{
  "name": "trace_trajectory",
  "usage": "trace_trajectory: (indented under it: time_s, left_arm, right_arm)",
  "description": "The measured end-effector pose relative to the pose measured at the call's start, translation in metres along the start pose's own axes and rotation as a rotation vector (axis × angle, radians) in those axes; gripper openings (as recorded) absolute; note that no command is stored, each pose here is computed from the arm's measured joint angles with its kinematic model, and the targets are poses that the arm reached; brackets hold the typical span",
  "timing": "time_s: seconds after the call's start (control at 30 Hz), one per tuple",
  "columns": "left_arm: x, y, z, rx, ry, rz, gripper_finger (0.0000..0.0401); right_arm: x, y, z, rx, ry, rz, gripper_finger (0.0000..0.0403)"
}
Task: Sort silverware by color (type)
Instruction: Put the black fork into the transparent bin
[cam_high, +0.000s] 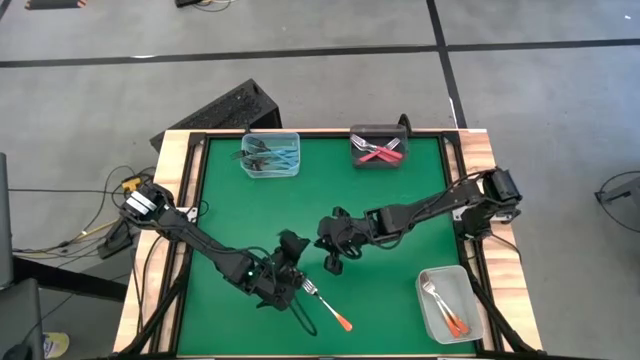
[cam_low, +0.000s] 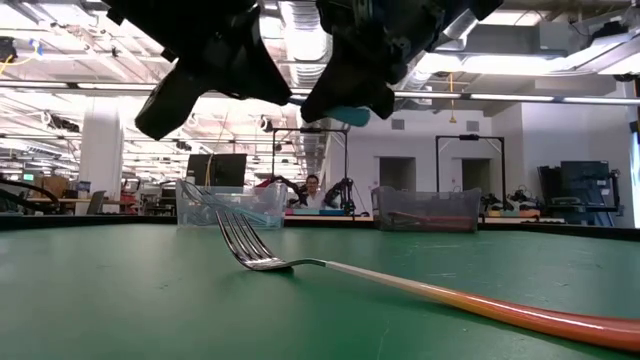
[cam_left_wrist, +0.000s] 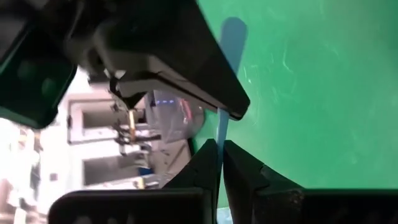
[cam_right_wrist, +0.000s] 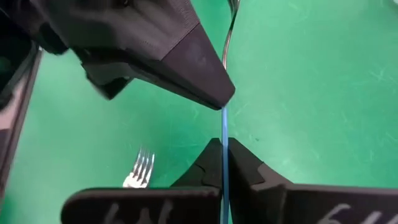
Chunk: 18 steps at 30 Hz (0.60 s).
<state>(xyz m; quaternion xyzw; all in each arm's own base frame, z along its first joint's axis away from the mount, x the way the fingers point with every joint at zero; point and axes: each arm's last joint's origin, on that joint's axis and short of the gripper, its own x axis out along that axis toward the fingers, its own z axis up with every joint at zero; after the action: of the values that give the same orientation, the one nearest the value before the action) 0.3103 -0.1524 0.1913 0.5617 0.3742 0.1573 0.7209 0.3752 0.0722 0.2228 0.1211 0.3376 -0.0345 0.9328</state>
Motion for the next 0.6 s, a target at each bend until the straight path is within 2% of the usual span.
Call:
trace_trajectory:
  time_s: [0.07, 0.2, 0.27, 0.33, 0.43, 0.6]
  left_arm:
    - [0.0, 0.0, 0.0, -0.067, -0.002, -0.004, 0.0015]
    - [0.0, 0.0, -0.001, -0.195, 0.0, -0.012, 0.0059]
    - [-0.002, 0.0, -0.005, -0.249, 0.0, -0.068, 0.0085]
    - [0.0, 0.002, -0.01, -0.315, -0.002, -0.174, 0.0112]
    - [0.005, 0.009, -0.015, -0.414, -0.014, -0.318, 0.0147]
    - [0.006, 0.026, -0.012, -0.467, -0.076, -0.274, 0.0185]
  right_arm:
    - [0.0, -0.001, -0.001, -0.023, 0.001, -0.026, 0.0017]
    - [-0.001, -0.001, -0.009, -0.12, 0.028, -0.173, 0.0016]
    - [-0.004, 0.003, -0.015, -0.203, 0.037, -0.284, 0.0016]
    - [-0.007, 0.009, -0.021, -0.246, 0.038, -0.359, 0.0016]
    - [-0.009, 0.018, -0.025, -0.294, 0.033, -0.36, 0.0016]
    - [-0.01, 0.024, -0.027, -0.353, 0.035, -0.353, 0.0016]
